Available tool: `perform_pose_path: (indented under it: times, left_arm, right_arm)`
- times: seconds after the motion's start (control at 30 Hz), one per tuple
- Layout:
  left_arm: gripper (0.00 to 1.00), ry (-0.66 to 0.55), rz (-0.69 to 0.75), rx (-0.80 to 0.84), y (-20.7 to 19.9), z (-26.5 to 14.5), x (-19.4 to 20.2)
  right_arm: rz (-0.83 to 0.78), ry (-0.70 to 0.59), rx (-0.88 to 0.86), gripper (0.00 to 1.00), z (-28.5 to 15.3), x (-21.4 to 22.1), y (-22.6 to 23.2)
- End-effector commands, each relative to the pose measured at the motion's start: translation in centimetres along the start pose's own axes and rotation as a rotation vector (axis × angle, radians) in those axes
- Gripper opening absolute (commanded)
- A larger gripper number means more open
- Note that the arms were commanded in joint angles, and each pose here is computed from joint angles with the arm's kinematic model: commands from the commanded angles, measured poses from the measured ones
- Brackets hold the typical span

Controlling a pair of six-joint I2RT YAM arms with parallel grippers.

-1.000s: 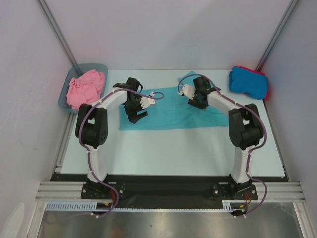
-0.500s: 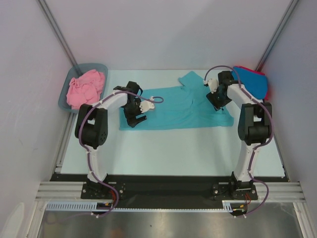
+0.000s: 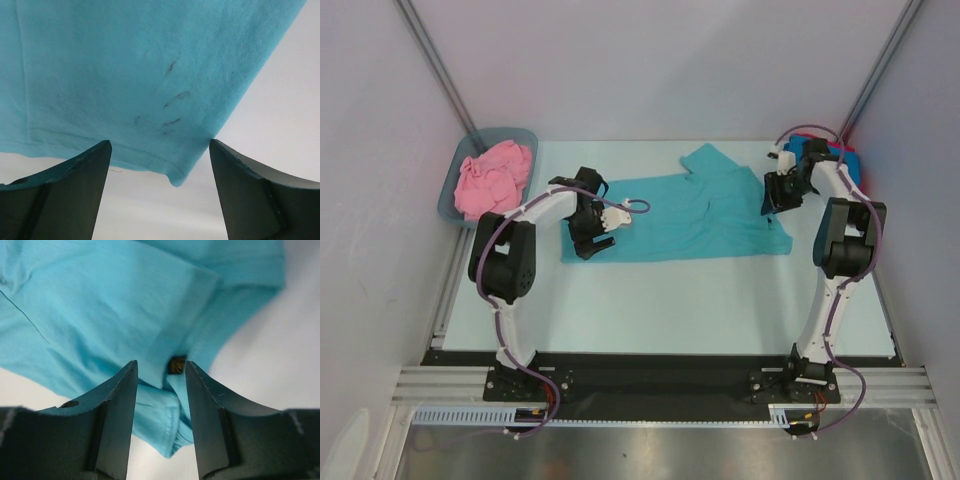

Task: Fold and stack the t-shirts
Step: Fold the tshirt

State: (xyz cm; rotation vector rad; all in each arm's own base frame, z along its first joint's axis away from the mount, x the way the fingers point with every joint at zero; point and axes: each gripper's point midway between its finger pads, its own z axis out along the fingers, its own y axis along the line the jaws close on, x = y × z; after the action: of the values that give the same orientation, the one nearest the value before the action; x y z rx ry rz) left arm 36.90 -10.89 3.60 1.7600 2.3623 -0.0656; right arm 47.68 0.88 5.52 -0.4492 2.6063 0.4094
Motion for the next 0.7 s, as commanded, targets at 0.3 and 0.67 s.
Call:
perform_pose_path:
  times: [0.3, 0.67]
  left_arm:
    - [0.86, -0.026, 0.04, -0.049, 0.1, -1.9, -1.3]
    - [0.86, -0.033, 0.044, -0.054, 0.0, -2.3, -1.7]
  right_arm:
    - [0.168, -0.021, -0.236, 0.43, -1.6, 0.9, 0.8]
    - [0.176, -0.008, -0.258, 0.4, -0.5, 1.3, 0.7]
